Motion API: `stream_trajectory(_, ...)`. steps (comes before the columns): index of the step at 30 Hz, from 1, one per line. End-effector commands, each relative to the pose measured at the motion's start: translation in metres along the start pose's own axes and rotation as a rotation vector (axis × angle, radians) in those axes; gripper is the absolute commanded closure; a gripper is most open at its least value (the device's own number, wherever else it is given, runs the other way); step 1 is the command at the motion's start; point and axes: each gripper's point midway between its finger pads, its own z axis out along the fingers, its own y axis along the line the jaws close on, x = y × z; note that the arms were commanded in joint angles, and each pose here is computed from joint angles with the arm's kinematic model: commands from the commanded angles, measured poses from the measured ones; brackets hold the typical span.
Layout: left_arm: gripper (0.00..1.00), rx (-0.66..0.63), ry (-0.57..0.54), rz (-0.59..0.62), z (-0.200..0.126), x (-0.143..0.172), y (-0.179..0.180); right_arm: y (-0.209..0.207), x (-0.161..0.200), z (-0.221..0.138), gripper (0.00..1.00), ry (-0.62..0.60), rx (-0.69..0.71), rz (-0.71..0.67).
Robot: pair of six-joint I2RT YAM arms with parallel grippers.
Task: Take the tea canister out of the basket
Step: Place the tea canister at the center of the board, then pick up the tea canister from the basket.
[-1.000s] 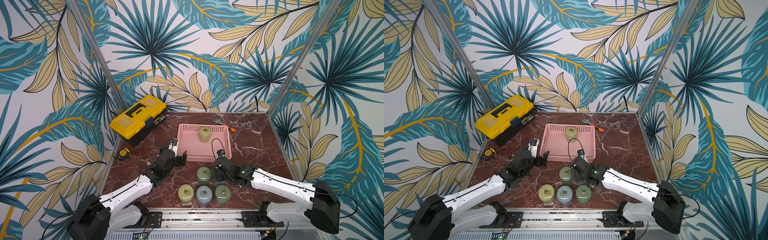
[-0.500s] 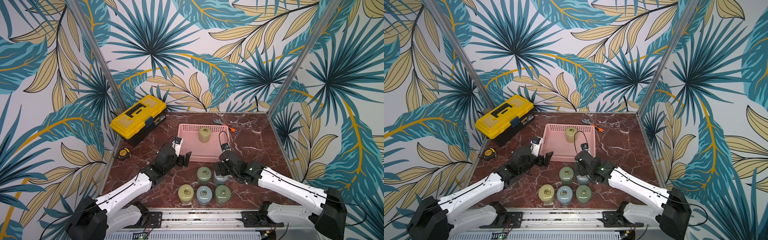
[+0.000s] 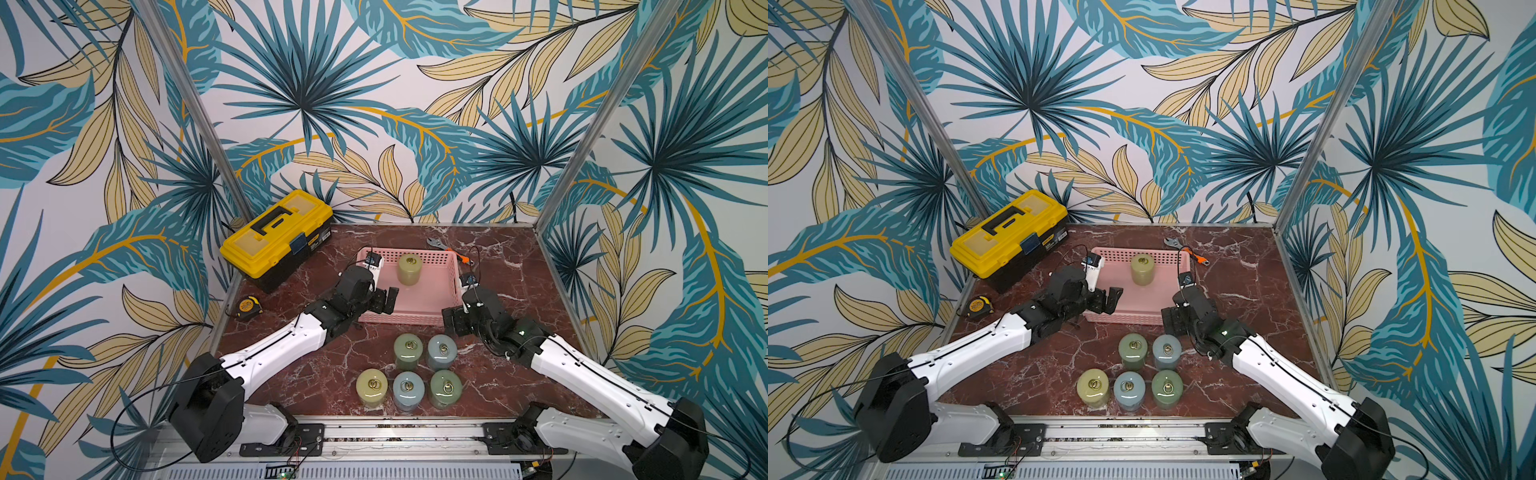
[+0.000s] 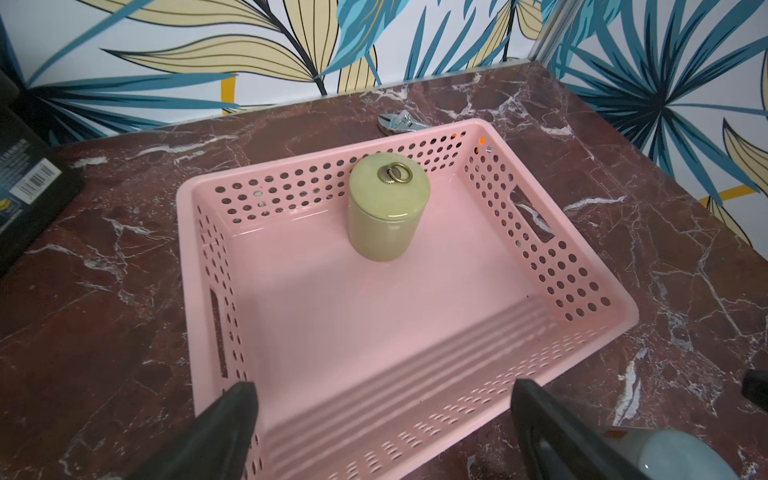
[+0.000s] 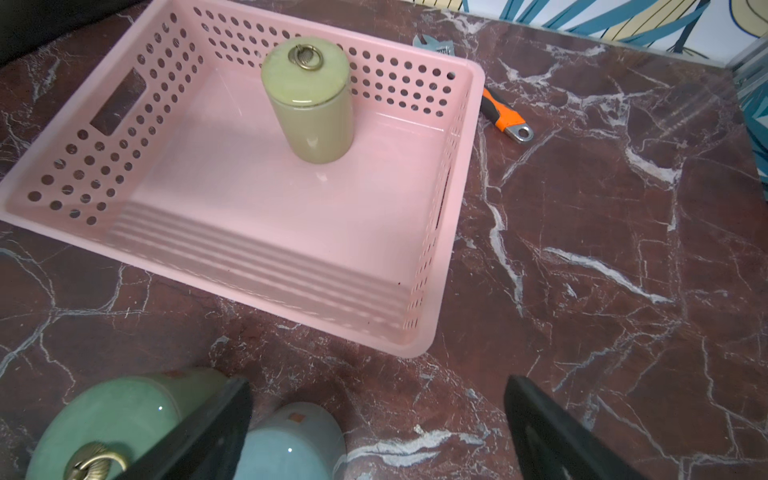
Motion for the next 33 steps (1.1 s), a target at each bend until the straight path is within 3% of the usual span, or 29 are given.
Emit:
stream_trajectory(1, 0.00, -0.011, -0.012, -0.018, 0.004, -0.021, -0.008, 0.000, -0.003, 0.001, 0.01, -0.059, -0.012, -0.035)
stream_trajectory(11, 0.00, -0.053, 0.034, -0.086, 0.050, -0.028, -0.016, -0.017, 0.001, -0.010, 0.01, -0.150, 0.027, -0.015)
stream_trajectory(22, 0.00, -0.144, 0.077, -0.052, 0.099, -0.035, -0.014, -0.021, 0.005, -0.011, 0.01, -0.147, 0.041, -0.013)
stream_trajectory(33, 0.00, -0.150, 0.072, -0.017, 0.134, -0.039, -0.018, -0.022, 0.006, -0.009, 0.01, -0.142, 0.049, -0.015)
